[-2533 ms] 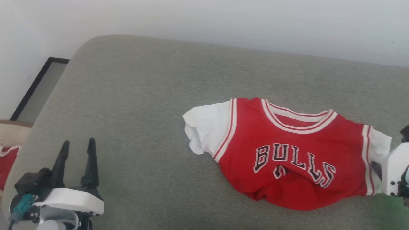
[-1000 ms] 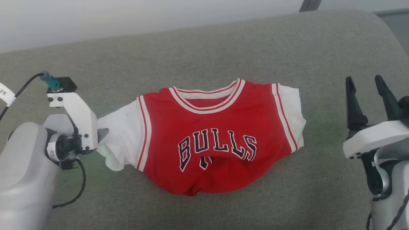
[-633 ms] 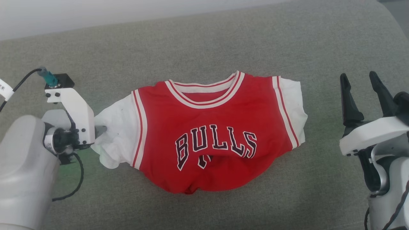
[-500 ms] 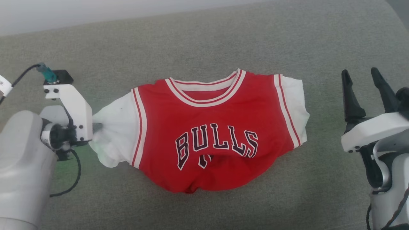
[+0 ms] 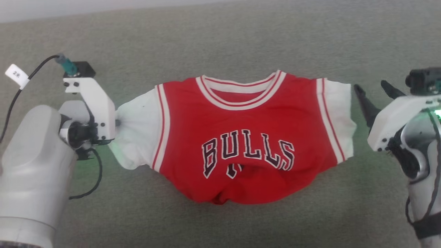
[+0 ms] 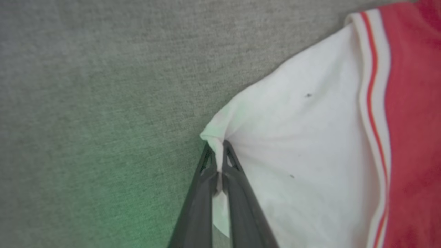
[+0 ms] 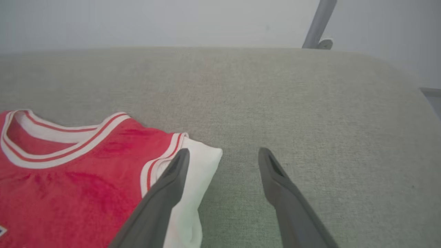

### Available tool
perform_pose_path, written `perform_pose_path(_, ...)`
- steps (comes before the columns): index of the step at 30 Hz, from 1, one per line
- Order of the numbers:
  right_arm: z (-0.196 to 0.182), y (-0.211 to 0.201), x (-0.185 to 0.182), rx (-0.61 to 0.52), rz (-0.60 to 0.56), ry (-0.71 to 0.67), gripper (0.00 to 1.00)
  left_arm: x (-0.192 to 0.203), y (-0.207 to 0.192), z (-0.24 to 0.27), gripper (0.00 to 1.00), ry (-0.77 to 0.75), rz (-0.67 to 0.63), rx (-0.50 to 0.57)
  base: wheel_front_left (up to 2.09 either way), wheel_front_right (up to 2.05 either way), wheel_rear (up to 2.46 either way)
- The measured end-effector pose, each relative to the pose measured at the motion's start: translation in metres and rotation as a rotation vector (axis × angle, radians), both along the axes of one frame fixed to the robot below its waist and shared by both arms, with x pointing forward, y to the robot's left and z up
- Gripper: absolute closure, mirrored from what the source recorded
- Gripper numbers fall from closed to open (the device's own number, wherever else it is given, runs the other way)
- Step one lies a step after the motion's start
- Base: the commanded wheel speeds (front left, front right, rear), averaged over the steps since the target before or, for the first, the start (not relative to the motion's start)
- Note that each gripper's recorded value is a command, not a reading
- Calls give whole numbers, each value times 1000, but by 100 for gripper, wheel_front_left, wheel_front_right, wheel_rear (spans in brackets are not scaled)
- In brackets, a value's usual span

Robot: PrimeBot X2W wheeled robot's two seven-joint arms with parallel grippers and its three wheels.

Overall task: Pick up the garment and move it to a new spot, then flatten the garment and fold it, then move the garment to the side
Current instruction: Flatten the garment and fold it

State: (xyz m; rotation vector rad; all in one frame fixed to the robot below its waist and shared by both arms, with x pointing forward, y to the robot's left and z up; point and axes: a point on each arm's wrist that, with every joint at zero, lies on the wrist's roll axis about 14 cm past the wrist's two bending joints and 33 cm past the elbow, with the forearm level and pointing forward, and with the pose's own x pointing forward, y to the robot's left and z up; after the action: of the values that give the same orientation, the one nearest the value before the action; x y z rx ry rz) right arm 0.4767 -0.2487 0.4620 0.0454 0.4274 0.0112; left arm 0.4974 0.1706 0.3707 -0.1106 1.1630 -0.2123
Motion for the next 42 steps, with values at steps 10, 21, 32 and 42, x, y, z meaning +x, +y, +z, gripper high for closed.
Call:
perform_pose_path(10,-64,18,10,19,107,399,0,3,6,0,100,-31,40,-31,0,0,0)
perform_pose_path(21,-58,26,23,48,133,458,100,5,14,7,100,-69,75,-35,0,0,0)
perform_pose_path(32,100,58,66,25,216,9,100,37,32,133,100,-373,82,14,0,0,0)
perform_pose_path(42,241,100,48,49,295,-314,100,36,48,302,100,-748,104,42,0,0,0)
